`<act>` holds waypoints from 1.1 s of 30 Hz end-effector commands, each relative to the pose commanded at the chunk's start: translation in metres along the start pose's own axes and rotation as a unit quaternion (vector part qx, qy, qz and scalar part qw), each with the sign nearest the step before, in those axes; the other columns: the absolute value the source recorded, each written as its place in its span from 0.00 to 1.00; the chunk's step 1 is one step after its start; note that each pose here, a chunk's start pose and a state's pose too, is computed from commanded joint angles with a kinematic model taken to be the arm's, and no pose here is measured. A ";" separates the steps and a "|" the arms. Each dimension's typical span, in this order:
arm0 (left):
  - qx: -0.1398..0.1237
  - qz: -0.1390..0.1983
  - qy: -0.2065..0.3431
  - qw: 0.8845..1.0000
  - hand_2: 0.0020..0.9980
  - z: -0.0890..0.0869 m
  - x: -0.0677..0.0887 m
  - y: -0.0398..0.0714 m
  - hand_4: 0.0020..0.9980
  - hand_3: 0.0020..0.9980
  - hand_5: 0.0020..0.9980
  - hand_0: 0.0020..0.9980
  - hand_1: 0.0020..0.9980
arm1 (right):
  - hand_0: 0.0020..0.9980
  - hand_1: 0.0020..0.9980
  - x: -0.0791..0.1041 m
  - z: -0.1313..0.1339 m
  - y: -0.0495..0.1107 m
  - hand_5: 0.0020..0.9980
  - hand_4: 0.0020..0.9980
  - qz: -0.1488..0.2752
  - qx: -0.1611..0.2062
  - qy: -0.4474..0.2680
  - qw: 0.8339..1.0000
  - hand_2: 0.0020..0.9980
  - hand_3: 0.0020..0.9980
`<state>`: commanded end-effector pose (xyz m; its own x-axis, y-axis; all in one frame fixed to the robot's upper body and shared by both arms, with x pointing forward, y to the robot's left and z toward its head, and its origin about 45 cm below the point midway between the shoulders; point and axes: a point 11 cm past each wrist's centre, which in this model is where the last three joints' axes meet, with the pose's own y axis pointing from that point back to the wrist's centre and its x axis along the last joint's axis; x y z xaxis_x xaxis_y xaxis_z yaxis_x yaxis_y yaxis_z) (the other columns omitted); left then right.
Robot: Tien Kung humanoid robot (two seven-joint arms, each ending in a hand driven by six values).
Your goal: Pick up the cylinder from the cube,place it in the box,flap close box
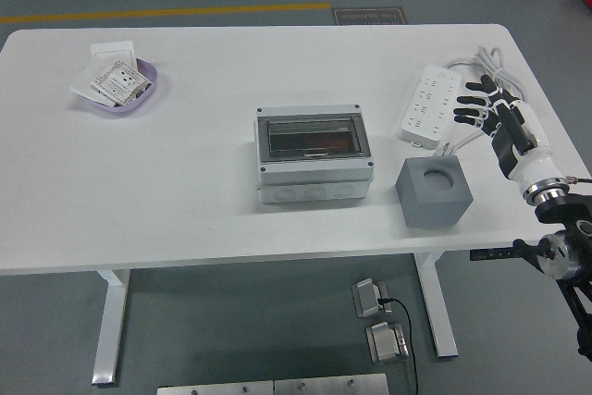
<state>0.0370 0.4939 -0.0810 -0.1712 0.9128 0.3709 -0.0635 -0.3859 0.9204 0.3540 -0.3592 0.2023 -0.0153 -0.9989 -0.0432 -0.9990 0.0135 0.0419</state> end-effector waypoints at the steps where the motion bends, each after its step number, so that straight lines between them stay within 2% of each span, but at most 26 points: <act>1: -0.001 -0.001 0.000 1.000 0.61 0.001 -0.001 0.000 0.61 0.65 0.14 0.64 0.65 | 0.62 0.54 0.001 -0.001 0.000 0.67 0.89 0.001 0.001 0.001 1.000 0.59 0.61; 14: 0.000 -0.005 0.000 1.000 0.61 0.003 -0.006 0.000 0.61 0.65 0.14 0.64 0.65 | 0.62 0.55 0.003 -0.006 0.000 0.67 0.89 0.005 0.009 0.007 1.000 0.59 0.61; 23: -0.001 -0.003 0.003 1.000 0.61 0.004 -0.004 0.000 0.61 0.64 0.14 0.64 0.65 | 0.63 0.55 0.004 -0.006 0.000 0.67 0.89 0.005 0.009 0.015 1.000 0.59 0.61; 33: 0.006 0.003 0.002 1.000 0.61 -0.002 0.001 0.000 0.61 0.64 0.15 0.64 0.65 | 0.64 0.55 0.002 -0.007 -0.002 0.68 0.89 0.002 0.010 0.020 1.000 0.59 0.61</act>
<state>0.0352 0.4945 -0.0810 -0.1764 0.9096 0.3763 -0.0503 -0.3901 0.9194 0.3567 -0.3615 0.2093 -0.0178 -0.9998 -0.0027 -0.9996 0.0178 0.0214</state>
